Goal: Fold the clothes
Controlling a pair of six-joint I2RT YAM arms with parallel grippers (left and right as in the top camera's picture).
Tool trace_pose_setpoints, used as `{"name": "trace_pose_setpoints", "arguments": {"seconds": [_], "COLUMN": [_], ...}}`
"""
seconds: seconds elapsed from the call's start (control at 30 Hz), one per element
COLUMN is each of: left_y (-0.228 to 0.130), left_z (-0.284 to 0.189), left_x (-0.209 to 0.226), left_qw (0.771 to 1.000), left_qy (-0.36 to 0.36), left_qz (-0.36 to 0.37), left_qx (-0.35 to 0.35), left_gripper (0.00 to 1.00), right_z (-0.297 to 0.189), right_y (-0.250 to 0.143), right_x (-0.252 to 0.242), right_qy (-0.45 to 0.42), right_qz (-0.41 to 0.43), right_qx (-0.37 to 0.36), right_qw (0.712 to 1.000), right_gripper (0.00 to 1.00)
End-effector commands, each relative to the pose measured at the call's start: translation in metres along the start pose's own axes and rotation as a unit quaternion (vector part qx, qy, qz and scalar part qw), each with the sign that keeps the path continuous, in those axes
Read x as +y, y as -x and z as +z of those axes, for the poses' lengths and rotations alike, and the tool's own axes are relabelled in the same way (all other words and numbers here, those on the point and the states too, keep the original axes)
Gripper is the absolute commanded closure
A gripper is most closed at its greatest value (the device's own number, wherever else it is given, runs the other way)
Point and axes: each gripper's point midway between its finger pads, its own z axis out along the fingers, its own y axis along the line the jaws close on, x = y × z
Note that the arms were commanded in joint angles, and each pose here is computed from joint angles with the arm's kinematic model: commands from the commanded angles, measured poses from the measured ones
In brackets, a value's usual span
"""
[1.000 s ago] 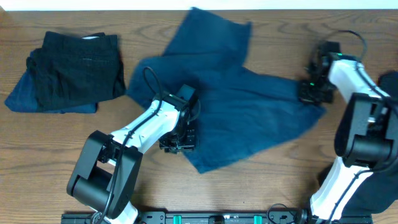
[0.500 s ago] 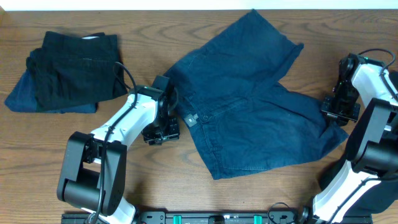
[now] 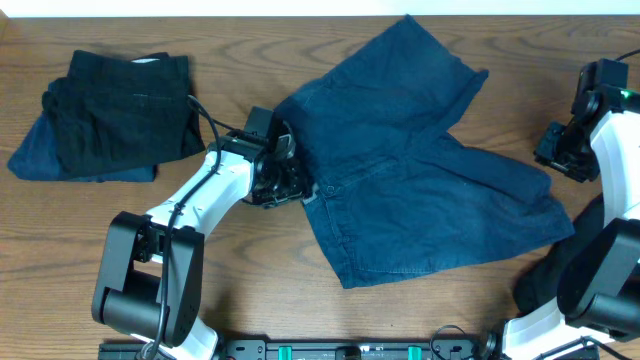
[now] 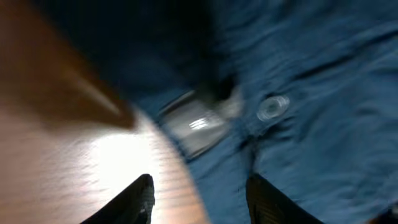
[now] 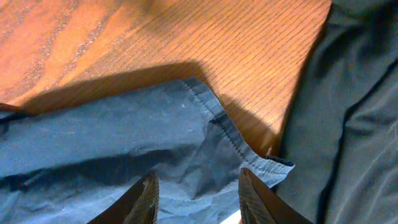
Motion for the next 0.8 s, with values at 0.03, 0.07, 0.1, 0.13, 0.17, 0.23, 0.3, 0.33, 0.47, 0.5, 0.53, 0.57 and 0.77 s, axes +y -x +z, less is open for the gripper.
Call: {"name": "trace_pose_setpoints", "arguments": {"seconds": [0.03,0.07,0.1,0.13,0.17,0.23,0.3,0.33,0.47,0.5,0.53,0.57,0.77], "left_y": [0.003,0.004,0.005,0.007,0.008,0.011,0.012,0.011,0.005,0.003,0.001,0.000,-0.002], "left_z": [-0.005,-0.005,-0.003,-0.002,-0.001,0.002,0.004,0.006,0.016,0.019,0.022,0.025,0.034], "left_x": [-0.016,-0.017,-0.017,-0.017,-0.017,-0.018,-0.021,-0.024,-0.032,-0.034,-0.034,-0.035,-0.029], "left_qw": [0.999,0.999,0.999,0.998,0.998,0.998,0.997,0.997,0.998,0.998,0.998,0.998,0.999], "left_qy": [-0.040,-0.041,-0.043,-0.045,-0.046,-0.051,-0.056,-0.060,-0.063,-0.062,-0.059,-0.054,-0.023], "left_qz": [-0.021,-0.024,-0.029,-0.036,-0.040,-0.043,-0.040,-0.036,-0.031,-0.028,-0.025,-0.025,-0.046], "left_qx": [-0.003,-0.005,-0.007,-0.010,-0.013,-0.016,-0.016,-0.014,-0.003,0.000,0.004,0.004,0.000], "left_gripper": [0.50,0.50,0.50,0.50,0.50,0.50,0.50,0.50,0.50,0.50,0.50,0.50,0.50], "right_z": [-0.002,-0.002,-0.002,-0.002,-0.002,-0.002,-0.002,-0.002,-0.002,-0.002,-0.002,-0.002,-0.002], "right_y": [-0.001,-0.002,-0.002,-0.002,-0.003,-0.006,-0.008,-0.009,-0.011,-0.012,-0.012,-0.013,-0.017], "right_x": [-0.002,-0.001,0.000,0.000,-0.001,-0.001,-0.002,-0.002,-0.002,-0.002,-0.003,-0.003,-0.004], "right_qy": [0.003,0.006,0.007,0.008,0.007,0.005,0.004,0.004,0.002,0.002,0.002,0.001,-0.001], "right_qz": [0.010,0.009,0.009,0.009,0.009,0.008,0.007,0.006,0.005,0.005,0.005,0.005,0.003], "right_qx": [0.002,0.004,0.004,0.005,0.007,0.012,0.017,0.018,0.022,0.024,0.025,0.027,0.034], "right_qw": [1.000,1.000,1.000,1.000,1.000,1.000,1.000,1.000,1.000,1.000,1.000,1.000,0.999], "right_gripper": [0.59,0.59,0.59,0.59,0.59,0.59,0.60,0.59,0.59,0.59,0.59,0.59,0.59]}}
